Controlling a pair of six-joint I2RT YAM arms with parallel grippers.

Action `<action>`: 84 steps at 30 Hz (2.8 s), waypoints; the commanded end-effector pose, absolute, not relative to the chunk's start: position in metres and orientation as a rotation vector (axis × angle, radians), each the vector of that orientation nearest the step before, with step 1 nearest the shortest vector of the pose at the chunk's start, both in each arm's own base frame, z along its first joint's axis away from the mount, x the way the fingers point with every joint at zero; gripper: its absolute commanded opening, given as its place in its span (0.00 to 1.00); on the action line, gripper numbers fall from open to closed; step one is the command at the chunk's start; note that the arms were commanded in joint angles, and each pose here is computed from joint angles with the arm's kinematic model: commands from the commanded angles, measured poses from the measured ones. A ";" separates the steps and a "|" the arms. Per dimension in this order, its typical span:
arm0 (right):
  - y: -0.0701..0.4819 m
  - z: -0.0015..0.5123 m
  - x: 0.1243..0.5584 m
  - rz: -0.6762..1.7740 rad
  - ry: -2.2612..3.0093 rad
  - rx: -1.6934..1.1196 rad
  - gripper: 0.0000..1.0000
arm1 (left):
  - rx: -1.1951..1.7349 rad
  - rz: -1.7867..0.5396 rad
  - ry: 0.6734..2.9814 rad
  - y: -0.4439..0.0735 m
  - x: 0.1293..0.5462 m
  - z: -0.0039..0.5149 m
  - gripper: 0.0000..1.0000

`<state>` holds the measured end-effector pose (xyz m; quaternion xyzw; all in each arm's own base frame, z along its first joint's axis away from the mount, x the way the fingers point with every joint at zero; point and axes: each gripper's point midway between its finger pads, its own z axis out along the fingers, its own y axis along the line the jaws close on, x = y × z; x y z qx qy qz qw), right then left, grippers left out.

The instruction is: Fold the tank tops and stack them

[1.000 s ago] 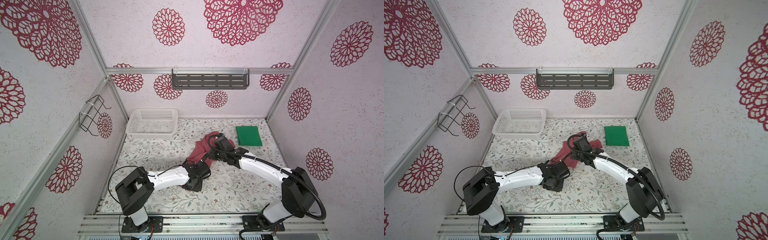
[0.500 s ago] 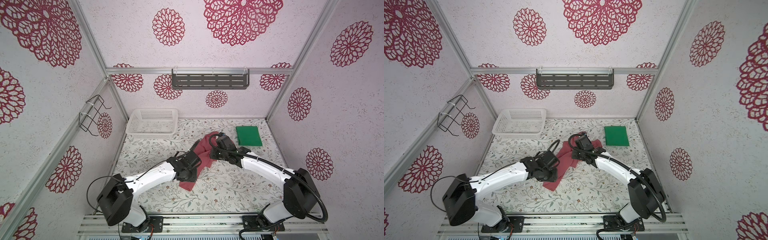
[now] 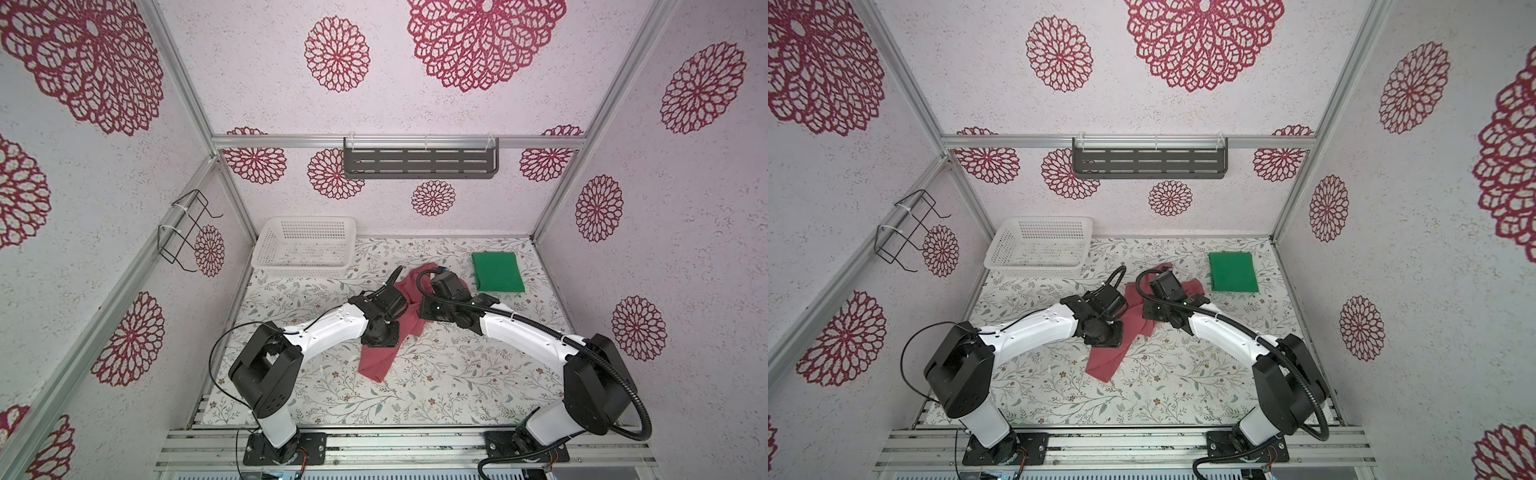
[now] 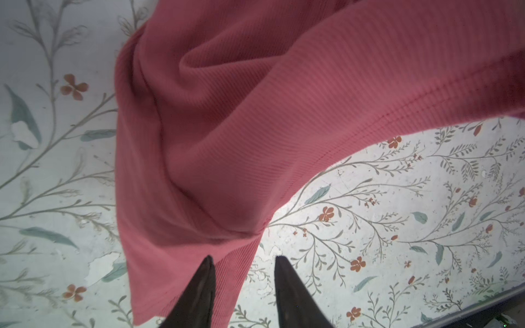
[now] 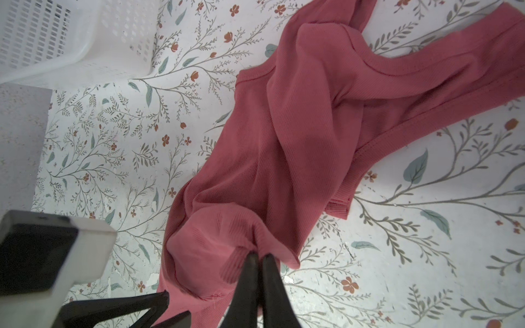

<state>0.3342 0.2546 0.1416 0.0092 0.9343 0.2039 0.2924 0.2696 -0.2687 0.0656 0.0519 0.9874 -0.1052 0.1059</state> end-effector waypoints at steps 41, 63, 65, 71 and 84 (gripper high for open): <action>0.257 0.142 0.333 0.564 2.476 -0.015 0.09 | 0.171 -0.211 2.944 -0.286 0.286 0.015 0.16; 0.264 0.122 0.317 0.565 2.568 -0.254 0.43 | -0.095 -0.849 2.633 -0.283 0.300 0.136 0.00; 0.261 0.127 0.312 0.609 2.561 -0.268 0.46 | -0.226 -0.988 2.540 -0.267 0.306 0.148 0.00; 0.260 0.137 0.287 0.763 2.569 -0.317 0.46 | -0.523 -1.191 2.360 -0.210 0.307 0.149 0.00; 0.355 0.145 0.230 1.122 2.483 -0.562 0.32 | -0.639 -1.363 2.286 -0.194 0.298 0.134 0.00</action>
